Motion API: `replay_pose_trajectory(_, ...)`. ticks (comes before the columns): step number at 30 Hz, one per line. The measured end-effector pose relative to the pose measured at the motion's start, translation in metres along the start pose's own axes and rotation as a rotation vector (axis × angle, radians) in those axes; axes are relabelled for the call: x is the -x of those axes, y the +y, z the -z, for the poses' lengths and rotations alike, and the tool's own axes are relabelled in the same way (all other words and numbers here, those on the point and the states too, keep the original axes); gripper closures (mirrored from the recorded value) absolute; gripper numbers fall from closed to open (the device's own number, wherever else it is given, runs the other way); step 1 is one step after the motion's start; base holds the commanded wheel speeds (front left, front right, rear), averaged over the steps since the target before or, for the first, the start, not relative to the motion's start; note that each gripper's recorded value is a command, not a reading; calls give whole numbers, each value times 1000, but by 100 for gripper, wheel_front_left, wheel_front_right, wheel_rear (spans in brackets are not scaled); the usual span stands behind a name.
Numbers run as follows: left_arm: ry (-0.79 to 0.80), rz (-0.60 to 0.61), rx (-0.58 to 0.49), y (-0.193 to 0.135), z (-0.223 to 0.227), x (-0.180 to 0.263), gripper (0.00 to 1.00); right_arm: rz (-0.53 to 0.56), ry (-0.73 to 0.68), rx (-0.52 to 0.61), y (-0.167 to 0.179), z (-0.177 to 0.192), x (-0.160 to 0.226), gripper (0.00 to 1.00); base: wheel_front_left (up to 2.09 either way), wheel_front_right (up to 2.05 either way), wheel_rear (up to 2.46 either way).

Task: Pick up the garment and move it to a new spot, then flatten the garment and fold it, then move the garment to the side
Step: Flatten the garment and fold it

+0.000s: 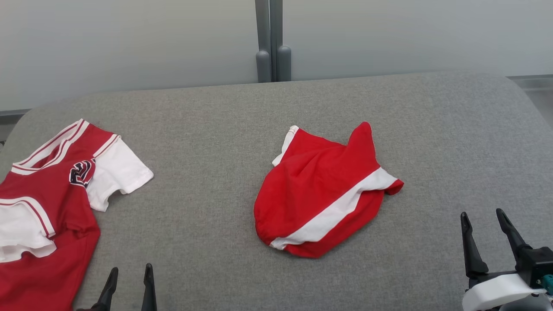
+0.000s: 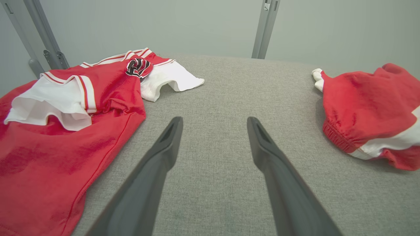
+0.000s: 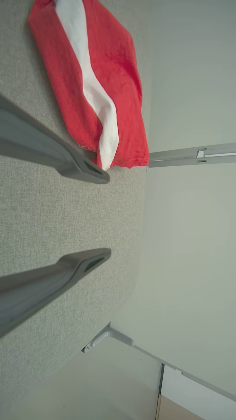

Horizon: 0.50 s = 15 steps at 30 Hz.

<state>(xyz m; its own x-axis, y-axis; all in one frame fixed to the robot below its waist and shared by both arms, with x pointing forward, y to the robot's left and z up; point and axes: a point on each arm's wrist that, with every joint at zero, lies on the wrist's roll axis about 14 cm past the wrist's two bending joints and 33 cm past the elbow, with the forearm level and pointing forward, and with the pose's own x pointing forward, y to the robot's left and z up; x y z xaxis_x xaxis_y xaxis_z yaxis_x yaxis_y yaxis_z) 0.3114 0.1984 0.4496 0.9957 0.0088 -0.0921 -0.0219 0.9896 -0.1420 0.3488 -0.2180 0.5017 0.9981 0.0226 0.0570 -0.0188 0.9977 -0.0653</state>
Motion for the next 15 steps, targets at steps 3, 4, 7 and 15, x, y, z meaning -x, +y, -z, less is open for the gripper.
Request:
replay_pose_trajectory(3, 6, 9, 9, -4, 2, -1, 0, 10, 0, -13, -2, 0, -1, 0, 0, 0, 0)
replay_pose_trajectory(4, 14, 10, 23, -5, 5, -1, 0, 24, -8, -33, -4, -1, -2, 0, 0, 0, 0)
replay_pose_trajectory(7, 38, 6, 64, -7, 13, -1, 0, 13, -18, -45, -3, -4, -9, 0, 0, 0, 0)
replay_pose_trajectory(15, 214, 101, 227, -55, 48, -28, 0, -112, 61, 75, -8, 3, -62, 0, 0, 0, 0)
